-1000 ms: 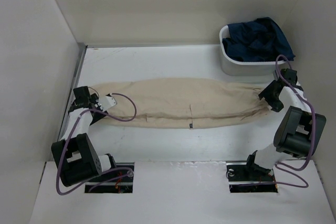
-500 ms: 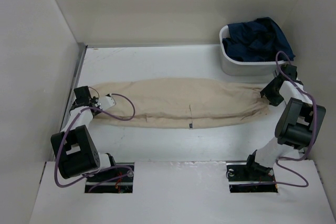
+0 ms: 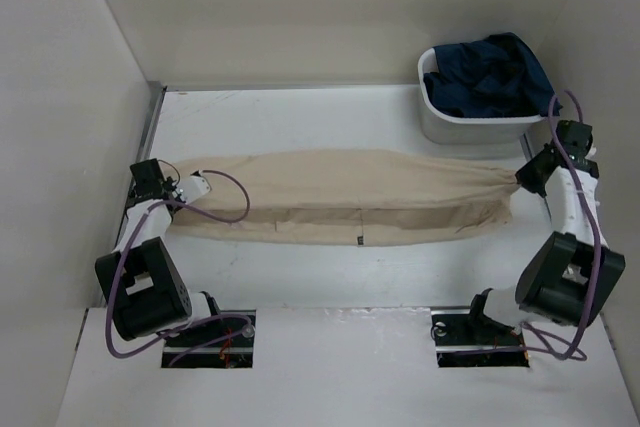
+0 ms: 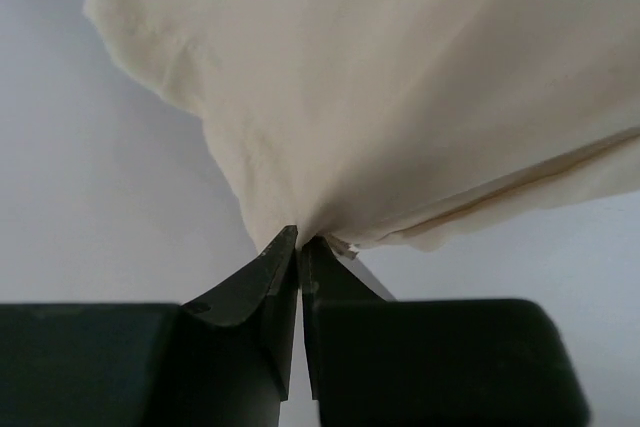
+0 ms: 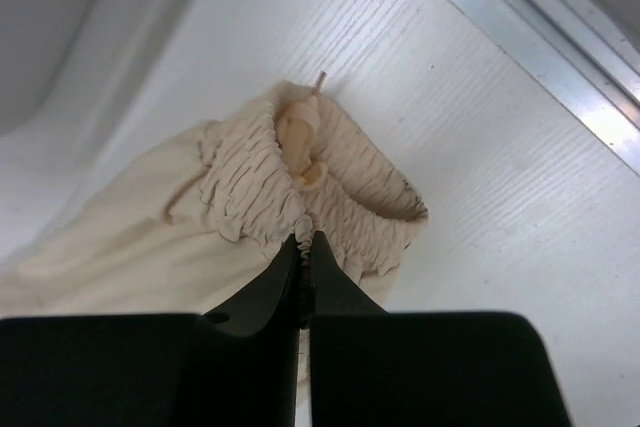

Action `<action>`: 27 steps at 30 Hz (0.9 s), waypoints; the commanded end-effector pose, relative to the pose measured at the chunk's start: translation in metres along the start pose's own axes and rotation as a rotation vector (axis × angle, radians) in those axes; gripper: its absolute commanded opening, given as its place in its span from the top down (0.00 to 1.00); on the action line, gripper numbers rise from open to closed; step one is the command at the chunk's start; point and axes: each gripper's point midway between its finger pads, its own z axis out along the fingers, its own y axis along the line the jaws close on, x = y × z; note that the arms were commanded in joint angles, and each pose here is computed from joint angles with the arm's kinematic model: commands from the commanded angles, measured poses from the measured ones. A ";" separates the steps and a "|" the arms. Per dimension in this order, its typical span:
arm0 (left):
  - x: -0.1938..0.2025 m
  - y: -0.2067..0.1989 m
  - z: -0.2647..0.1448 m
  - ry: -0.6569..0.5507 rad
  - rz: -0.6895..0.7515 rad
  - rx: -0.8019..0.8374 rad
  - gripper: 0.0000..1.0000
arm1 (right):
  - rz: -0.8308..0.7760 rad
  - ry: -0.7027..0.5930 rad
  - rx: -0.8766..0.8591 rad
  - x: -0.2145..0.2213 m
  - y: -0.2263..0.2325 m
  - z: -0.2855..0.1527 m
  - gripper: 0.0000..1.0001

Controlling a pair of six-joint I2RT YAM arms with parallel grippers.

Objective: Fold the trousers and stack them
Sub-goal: Fold the trousers

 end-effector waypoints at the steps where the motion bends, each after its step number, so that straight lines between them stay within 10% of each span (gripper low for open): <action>1: 0.006 0.041 -0.014 0.011 -0.013 -0.110 0.96 | 0.052 -0.072 0.013 -0.011 -0.018 -0.030 1.00; 7: 0.012 0.026 -0.019 0.028 0.018 -0.069 0.95 | 0.106 -0.035 0.081 0.015 -0.051 -0.036 0.99; 10: 0.015 0.001 -0.014 0.032 0.032 -0.015 0.94 | 0.116 0.022 0.119 0.033 -0.063 -0.022 0.82; 14: 0.011 -0.023 -0.008 0.023 0.056 0.030 0.92 | 0.122 0.041 0.140 0.036 -0.065 -0.019 0.36; 15: 0.012 -0.027 -0.007 0.023 0.059 0.036 0.91 | 0.127 0.053 0.138 0.039 -0.065 -0.019 0.01; 27: 0.011 -0.028 -0.006 0.017 0.063 0.022 0.89 | 0.329 0.200 0.136 0.093 -0.052 -0.006 0.00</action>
